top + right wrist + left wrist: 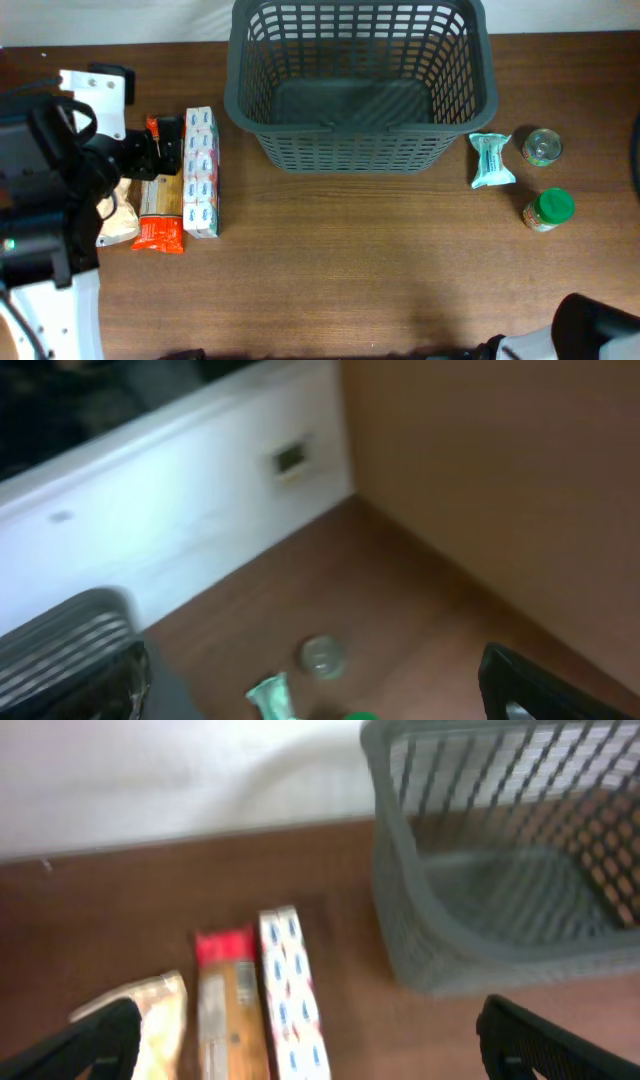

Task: Pack container
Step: 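Grasp the white tissue-pack strip with the left gripper and lift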

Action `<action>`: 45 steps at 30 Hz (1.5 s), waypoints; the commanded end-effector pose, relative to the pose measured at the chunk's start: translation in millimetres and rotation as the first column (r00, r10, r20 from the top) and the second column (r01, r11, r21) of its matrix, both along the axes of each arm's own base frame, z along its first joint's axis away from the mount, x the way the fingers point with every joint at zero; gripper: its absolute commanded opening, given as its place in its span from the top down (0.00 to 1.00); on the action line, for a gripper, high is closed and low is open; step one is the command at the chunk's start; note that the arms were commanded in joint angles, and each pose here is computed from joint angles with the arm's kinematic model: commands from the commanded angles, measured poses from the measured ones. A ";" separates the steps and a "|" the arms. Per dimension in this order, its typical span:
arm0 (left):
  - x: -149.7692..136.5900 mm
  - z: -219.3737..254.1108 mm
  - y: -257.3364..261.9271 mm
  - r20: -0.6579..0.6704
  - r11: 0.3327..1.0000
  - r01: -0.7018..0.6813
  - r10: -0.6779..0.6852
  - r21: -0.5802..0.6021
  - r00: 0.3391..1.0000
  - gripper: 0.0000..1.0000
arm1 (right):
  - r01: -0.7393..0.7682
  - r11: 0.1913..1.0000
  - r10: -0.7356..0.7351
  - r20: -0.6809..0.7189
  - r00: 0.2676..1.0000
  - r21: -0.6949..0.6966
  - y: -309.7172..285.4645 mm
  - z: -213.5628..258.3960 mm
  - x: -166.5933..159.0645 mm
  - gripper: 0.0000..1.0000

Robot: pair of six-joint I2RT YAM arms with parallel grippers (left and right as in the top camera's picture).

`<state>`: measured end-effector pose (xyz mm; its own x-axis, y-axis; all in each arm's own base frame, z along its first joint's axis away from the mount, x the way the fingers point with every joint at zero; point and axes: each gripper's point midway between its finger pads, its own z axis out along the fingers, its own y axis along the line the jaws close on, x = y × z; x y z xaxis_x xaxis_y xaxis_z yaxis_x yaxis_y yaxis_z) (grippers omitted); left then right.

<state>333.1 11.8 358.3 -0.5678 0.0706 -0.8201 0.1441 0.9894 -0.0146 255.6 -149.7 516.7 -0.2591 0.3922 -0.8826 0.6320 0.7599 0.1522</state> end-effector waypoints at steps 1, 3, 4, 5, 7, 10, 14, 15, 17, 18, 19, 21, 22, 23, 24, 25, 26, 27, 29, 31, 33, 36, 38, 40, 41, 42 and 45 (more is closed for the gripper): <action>15.3 -62.7 10.8 -0.224 0.999 -0.043 0.038 -0.015 0.974 0.01 | 0.101 0.994 -0.099 -0.058 0.993 0.034 -27.6 -18.3 2.0 0.01; 25.1 -109.8 28.0 -0.362 0.995 -0.095 0.104 0.043 0.926 0.01 | 0.107 0.994 -0.104 -0.062 0.993 0.036 -29.8 -19.7 2.6 0.01; 31.2 -126.8 29.8 -0.404 0.995 -0.090 0.101 0.046 0.909 0.01 | 0.106 0.994 -0.104 -0.064 0.993 0.037 -30.0 -20.1 3.2 0.01; 36.7 -141.4 29.3 -0.439 0.996 -0.077 0.086 0.039 0.894 0.01 | 0.106 0.994 -0.104 -0.065 0.993 0.037 -30.2 -20.4 3.6 0.01; 44.0 -170.8 28.4 -0.512 0.997 -0.068 0.073 0.028 0.856 0.01 | 0.106 0.994 -0.104 -0.065 0.992 0.038 -30.3 -20.7 3.8 0.01; 48.2 -219.9 26.4 -0.631 0.998 -0.058 0.054 0.014 0.774 0.01 | 0.106 0.994 -0.104 -0.065 0.992 0.038 -30.3 -20.7 3.8 0.01; 50.7 -275.4 12.8 -0.732 0.999 0.032 -0.017 0.007 0.682 0.00 | 0.106 0.994 -0.104 -0.065 0.992 0.038 -30.3 -20.7 3.8 0.01; 51.3 -285.7 9.7 -0.747 0.999 0.046 -0.020 0.014 0.664 0.00 | 0.106 0.994 -0.104 -0.065 0.992 0.038 -30.3 -20.7 3.8 0.01; 53.3 -302.5 5.1 -0.768 0.997 0.069 -0.013 0.041 0.640 0.00 | 0.106 0.994 -0.104 -0.065 0.992 0.038 -30.3 -20.7 3.8 0.01; 55.5 -309.9 4.7 -0.774 0.996 0.063 0.008 0.062 0.634 0.00 | 0.106 0.994 -0.104 -0.065 0.992 0.038 -30.3 -20.7 3.8 0.01; 57.1 -315.3 4.7 -0.777 0.995 0.061 0.024 0.079 0.629 0.00 | 0.106 0.994 -0.104 -0.065 0.992 0.038 -30.3 -20.7 3.8 0.01; 58.8 -325.5 7.3 -0.784 0.992 0.043 0.067 0.118 0.617 0.00 | 0.106 0.994 -0.104 -0.065 0.992 0.038 -30.3 -20.7 3.8 0.01; 59.0 -329.8 9.4 -0.787 0.991 0.025 0.089 0.132 0.610 0.00 | 0.106 0.994 -0.104 -0.065 0.992 0.038 -30.3 -20.7 3.8 0.01; 58.8 -334.3 9.8 -0.792 0.991 0.013 0.099 0.134 0.602 0.00 | 0.106 0.994 -0.104 -0.065 0.992 0.038 -30.3 -20.7 3.8 0.01; 58.6 -337.9 9.8 -0.797 0.991 0.005 0.104 0.133 0.596 0.02 | 0.106 0.994 -0.104 -0.065 0.992 0.038 -30.3 -20.7 3.8 0.01; 58.6 -343.0 11.0 -0.801 0.990 -0.010 0.118 0.139 0.587 0.05 | 0.106 0.994 -0.104 -0.065 0.992 0.038 -30.3 -20.7 3.8 0.01; 58.2 -347.7 12.5 -0.805 0.989 -0.028 0.136 0.147 0.578 0.08 | 0.106 0.994 -0.104 -0.065 0.992 0.038 -30.3 -20.7 3.8 0.01; 57.2 -352.3 13.2 -0.811 0.988 -0.042 0.148 0.152 0.566 0.11 | 0.106 0.994 -0.104 -0.065 0.992 0.038 -30.3 -20.7 3.8 0.01; 55.0 -360.2 12.6 -0.822 0.987 -0.052 0.153 0.149 0.548 0.36 | 0.106 0.994 -0.104 -0.065 0.992 0.038 -30.3 -20.7 3.8 0.01; 52.8 -362.5 12.6 -0.829 0.987 -0.050 0.153 0.149 0.537 0.65 | 0.106 0.994 -0.104 -0.065 0.992 0.038 -30.3 -20.7 3.8 0.01; 52.4 -358.4 13.0 -0.830 0.987 -0.050 0.154 0.150 0.536 0.89 | 0.106 0.994 -0.104 -0.065 0.992 0.038 -30.3 -20.7 3.8 0.01; 62.2 -341.2 14.8 -0.818 0.987 -0.057 0.156 0.150 0.553 0.98 | 0.107 0.994 -0.104 -0.065 0.992 0.037 -30.4 -20.7 3.8 0.02; 74.6 -317.8 17.1 -0.799 0.985 -0.062 0.165 0.159 0.579 0.98 | 0.106 0.994 -0.104 -0.065 0.992 0.038 -30.3 -20.7 3.8 0.01; 89.0 -287.7 23.7 -0.767 0.979 -0.070 0.194 0.192 0.611 0.98 | 0.106 0.994 -0.104 -0.065 0.992 0.038 -30.3 -20.7 3.8 0.01; 97.4 -268.6 28.2 -0.743 0.974 -0.078 0.214 0.214 0.634 0.98 | 0.106 0.994 -0.104 -0.065 0.992 0.038 -30.3 -20.7 3.8 0.01; 106.1 -247.3 33.5 -0.713 0.967 -0.090 0.238 0.240 0.660 0.98 | 0.106 0.994 -0.104 -0.065 0.992 0.038 -30.3 -20.7 3.8 0.01; 133.4 -166.9 50.2 -0.560 0.937 -0.156 0.314 0.312 0.766 0.98 | 0.106 0.994 -0.104 -0.065 0.992 0.038 -30.3 -20.7 3.8 0.01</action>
